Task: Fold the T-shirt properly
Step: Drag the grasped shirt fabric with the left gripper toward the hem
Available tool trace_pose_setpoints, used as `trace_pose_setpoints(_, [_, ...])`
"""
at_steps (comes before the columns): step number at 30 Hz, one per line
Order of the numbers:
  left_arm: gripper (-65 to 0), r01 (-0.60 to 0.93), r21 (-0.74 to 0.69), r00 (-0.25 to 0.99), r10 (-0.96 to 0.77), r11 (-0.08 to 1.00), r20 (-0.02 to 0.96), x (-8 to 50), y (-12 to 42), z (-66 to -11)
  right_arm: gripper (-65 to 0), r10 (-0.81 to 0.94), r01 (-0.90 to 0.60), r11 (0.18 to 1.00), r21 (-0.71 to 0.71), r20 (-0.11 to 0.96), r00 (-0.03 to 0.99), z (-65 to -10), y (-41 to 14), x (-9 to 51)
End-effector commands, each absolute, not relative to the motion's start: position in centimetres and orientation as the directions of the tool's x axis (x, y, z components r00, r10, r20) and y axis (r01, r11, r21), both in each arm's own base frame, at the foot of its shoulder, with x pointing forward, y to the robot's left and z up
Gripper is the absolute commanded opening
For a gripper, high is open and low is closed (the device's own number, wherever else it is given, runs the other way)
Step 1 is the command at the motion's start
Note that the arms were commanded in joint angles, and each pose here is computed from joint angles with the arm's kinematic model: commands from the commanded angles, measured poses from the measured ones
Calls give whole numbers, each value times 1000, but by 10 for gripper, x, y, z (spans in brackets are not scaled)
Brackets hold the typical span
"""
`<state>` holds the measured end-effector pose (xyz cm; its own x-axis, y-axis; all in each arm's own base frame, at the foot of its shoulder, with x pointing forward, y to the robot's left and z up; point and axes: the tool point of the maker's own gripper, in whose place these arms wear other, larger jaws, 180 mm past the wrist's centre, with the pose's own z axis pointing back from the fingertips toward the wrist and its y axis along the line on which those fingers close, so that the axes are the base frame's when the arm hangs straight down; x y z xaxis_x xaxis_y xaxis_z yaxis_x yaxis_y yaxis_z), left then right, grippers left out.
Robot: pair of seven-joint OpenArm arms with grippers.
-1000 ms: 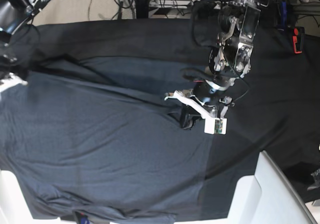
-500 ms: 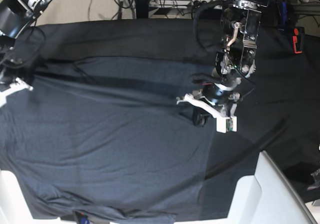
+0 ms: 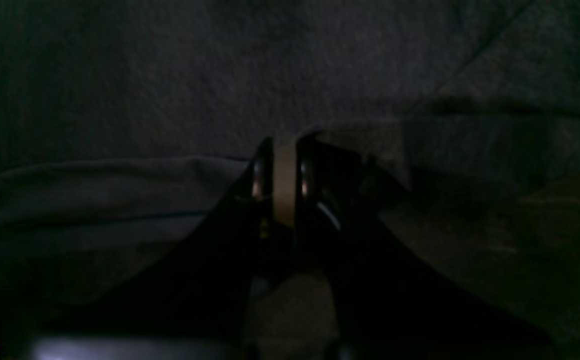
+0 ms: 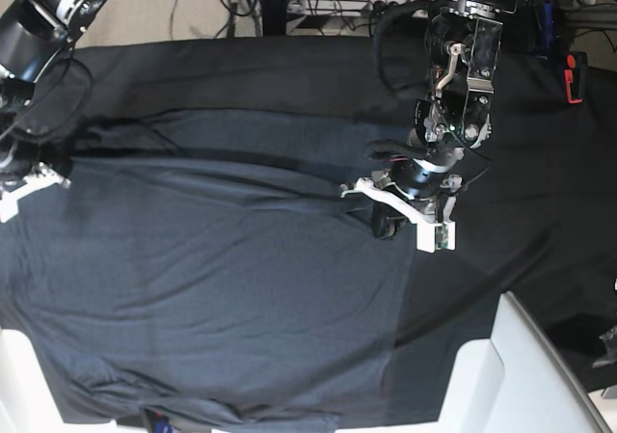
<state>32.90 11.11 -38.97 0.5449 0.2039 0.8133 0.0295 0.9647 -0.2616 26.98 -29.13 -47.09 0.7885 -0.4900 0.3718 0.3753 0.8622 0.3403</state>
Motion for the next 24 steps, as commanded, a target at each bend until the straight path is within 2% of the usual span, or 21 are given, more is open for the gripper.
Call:
trace_pose_setpoints(1, [-650,44,-262,493,207,964,845,342,111,-372,-648,-487,367,868,336,420,766,-458,-303,282])
trace_pose_setpoints(24, [-650,54,-282,446,229,958,865,384,102,-353,-648,-489,368,866,339,420,765,-458,-302,282])
